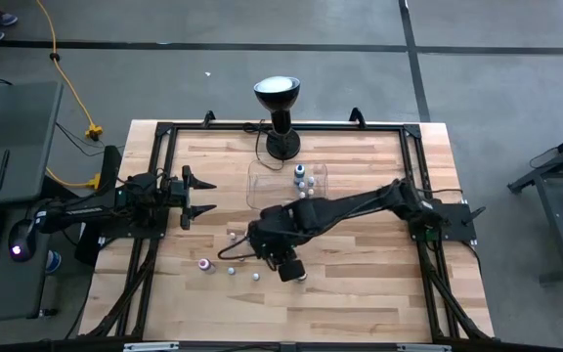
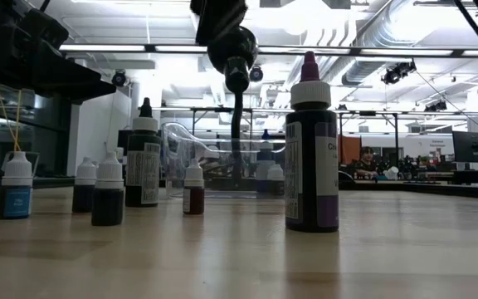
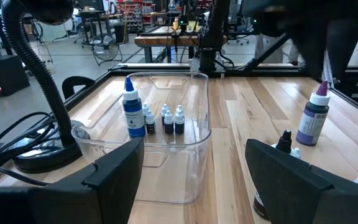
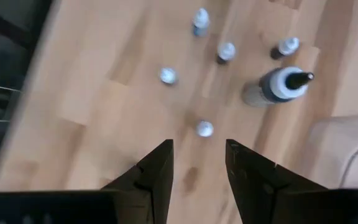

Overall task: Pick & Place food coloring
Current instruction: Put the right orange food coloring bottle into the transparent bin

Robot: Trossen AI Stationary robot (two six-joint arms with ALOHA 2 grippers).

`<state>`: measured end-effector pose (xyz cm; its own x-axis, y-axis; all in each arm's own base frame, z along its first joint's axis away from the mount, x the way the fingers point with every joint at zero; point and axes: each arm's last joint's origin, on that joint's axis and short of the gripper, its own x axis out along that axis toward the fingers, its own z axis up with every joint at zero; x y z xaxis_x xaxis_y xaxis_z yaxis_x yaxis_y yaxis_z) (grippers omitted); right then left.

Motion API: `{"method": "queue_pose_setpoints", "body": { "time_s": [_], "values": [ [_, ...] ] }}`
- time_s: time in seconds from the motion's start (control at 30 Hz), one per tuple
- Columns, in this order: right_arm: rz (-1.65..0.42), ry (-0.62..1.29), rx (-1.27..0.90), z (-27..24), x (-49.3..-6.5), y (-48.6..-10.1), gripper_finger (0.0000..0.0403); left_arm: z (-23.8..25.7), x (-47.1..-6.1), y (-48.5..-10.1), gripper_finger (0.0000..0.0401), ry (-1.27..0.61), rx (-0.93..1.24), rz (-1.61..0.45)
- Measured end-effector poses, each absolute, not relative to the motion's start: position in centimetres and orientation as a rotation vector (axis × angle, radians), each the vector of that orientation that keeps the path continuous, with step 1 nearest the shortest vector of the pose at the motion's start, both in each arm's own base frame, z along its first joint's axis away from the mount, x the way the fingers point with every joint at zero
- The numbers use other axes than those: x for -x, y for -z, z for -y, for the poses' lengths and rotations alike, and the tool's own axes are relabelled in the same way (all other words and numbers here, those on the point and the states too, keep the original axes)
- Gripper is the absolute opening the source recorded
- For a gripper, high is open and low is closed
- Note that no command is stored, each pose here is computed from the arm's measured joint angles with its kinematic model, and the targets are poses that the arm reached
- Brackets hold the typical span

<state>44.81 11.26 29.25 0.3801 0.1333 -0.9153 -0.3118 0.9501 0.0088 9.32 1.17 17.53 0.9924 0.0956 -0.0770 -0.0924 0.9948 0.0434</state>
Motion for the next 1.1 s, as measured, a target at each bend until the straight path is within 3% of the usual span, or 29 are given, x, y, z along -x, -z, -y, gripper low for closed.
{"method": "queue_pose_setpoints", "body": {
  "time_s": [0.3, 1.1],
  "values": [
    [-1.252, -0.249, 0.187, -12.1, -46.2, -24.8, 0.0135, -1.2, -9.3, -17.5, 0.0278, -0.094, -0.040, -0.079],
    [-1.268, -0.195, 0.124, -11.3, -47.4, -19.6, 0.0135, -1.2, -9.3, -17.5, 0.0278, -0.094, -0.040, -0.079]
  ]
}}
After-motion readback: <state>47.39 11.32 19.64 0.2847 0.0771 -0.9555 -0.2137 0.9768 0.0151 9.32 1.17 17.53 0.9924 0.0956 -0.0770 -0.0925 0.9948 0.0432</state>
